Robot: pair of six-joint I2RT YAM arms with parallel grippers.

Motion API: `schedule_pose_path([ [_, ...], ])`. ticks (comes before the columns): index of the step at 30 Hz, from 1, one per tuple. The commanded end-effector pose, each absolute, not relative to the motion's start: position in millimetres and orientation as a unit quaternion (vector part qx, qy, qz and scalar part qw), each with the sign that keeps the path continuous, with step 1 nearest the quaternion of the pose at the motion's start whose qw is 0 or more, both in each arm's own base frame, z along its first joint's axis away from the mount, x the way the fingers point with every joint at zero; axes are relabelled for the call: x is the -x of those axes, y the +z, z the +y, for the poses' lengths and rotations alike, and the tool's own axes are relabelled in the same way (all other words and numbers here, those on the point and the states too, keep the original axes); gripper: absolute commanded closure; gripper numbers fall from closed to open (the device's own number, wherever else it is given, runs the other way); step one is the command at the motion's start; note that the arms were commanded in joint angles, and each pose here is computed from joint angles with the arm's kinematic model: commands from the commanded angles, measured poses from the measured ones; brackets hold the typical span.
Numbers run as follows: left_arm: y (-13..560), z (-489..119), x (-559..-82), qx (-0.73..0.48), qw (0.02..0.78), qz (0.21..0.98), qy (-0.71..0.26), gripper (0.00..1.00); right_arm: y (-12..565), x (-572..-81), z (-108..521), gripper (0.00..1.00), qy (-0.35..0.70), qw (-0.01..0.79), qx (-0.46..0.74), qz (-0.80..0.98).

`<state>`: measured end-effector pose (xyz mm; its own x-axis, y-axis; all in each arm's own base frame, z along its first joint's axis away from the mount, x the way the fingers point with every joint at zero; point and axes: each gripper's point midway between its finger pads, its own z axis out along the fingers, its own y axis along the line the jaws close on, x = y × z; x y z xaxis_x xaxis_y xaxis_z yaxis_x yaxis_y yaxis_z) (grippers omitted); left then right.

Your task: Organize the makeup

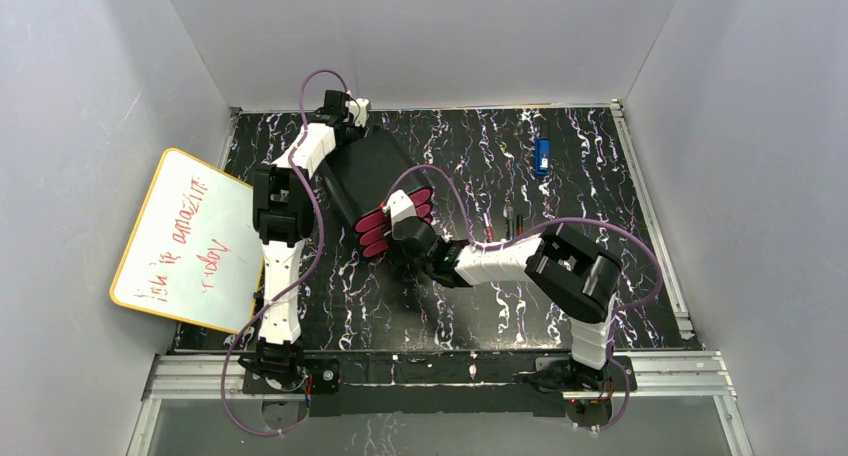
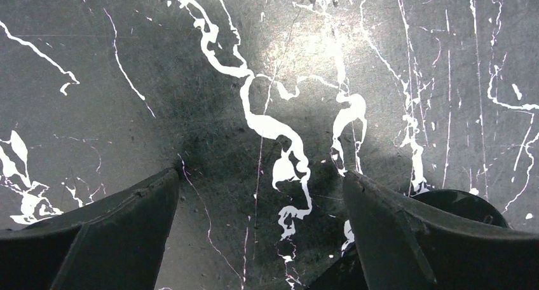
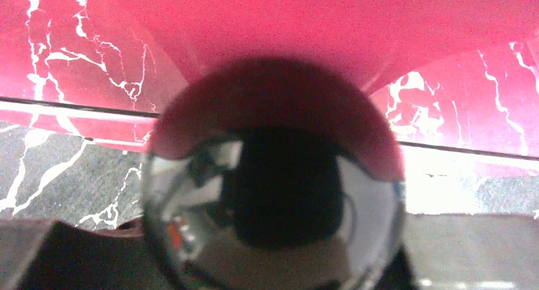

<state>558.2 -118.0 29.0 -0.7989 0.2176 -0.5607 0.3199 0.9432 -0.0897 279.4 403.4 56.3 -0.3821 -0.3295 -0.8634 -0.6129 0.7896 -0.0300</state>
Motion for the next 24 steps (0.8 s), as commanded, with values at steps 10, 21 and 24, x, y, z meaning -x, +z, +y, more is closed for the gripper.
schedule_pose_path([
  [10, 20, -131, -542, -0.158, 0.249, 0.950, -0.104, 0.02, 14, -249, 374, 0.61, 0.125, 0.419, 0.293, 0.850],
  [21, 19, -131, -541, -0.159, 0.248, 0.950, -0.102, 0.01, 28, -215, 344, 0.62, 0.107, 0.415, 0.292, 0.855],
  [24, 18, -131, -541, -0.159, 0.247, 0.950, -0.101, 0.01, 35, -204, 335, 0.62, 0.102, 0.414, 0.294, 0.855],
])
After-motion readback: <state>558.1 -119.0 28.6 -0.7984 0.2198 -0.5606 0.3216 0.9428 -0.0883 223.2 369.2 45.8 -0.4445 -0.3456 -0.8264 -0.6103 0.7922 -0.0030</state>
